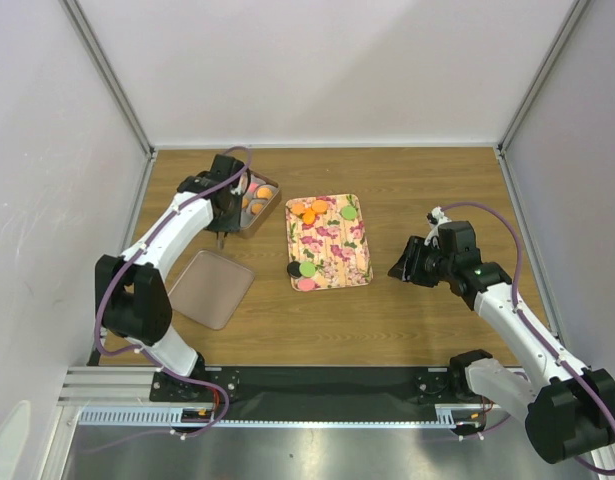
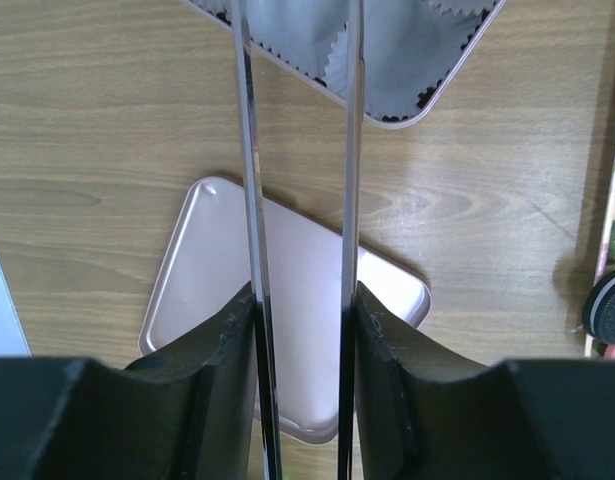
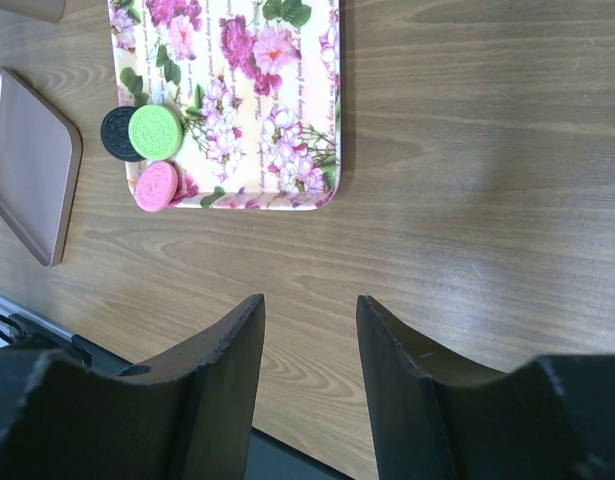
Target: Pack the cookies
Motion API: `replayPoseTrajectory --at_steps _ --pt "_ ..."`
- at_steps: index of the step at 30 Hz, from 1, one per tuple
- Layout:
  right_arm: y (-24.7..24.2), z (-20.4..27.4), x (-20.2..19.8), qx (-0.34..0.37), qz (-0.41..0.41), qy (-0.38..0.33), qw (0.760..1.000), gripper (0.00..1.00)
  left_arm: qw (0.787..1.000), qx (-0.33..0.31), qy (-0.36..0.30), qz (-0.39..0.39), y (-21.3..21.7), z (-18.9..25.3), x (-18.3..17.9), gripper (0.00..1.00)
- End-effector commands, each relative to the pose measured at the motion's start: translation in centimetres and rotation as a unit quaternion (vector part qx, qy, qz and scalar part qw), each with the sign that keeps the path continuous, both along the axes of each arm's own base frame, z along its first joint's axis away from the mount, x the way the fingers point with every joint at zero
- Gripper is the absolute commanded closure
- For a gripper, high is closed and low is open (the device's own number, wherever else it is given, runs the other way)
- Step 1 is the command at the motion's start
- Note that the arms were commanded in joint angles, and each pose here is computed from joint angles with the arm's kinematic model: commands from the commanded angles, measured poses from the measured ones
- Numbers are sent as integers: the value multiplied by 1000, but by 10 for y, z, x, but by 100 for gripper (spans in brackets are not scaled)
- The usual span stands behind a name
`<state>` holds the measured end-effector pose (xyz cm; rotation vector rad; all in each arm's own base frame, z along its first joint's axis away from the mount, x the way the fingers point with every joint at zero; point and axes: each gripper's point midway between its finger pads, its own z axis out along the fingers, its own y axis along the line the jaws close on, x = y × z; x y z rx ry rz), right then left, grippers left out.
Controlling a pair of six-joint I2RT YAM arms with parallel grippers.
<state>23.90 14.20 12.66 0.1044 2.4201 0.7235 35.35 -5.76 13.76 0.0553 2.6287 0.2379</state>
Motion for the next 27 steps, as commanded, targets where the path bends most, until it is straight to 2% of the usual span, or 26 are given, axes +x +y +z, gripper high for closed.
replayPoseTrajectory --at_steps 1,27 --pt "1 2 4 4 5 -12 1000 52 1000 4 -13 -3 5 4 2 58" --pt "1 4 3 5 4 -16 1000 52 1000 1 -11 0 11 -4 -9 52"
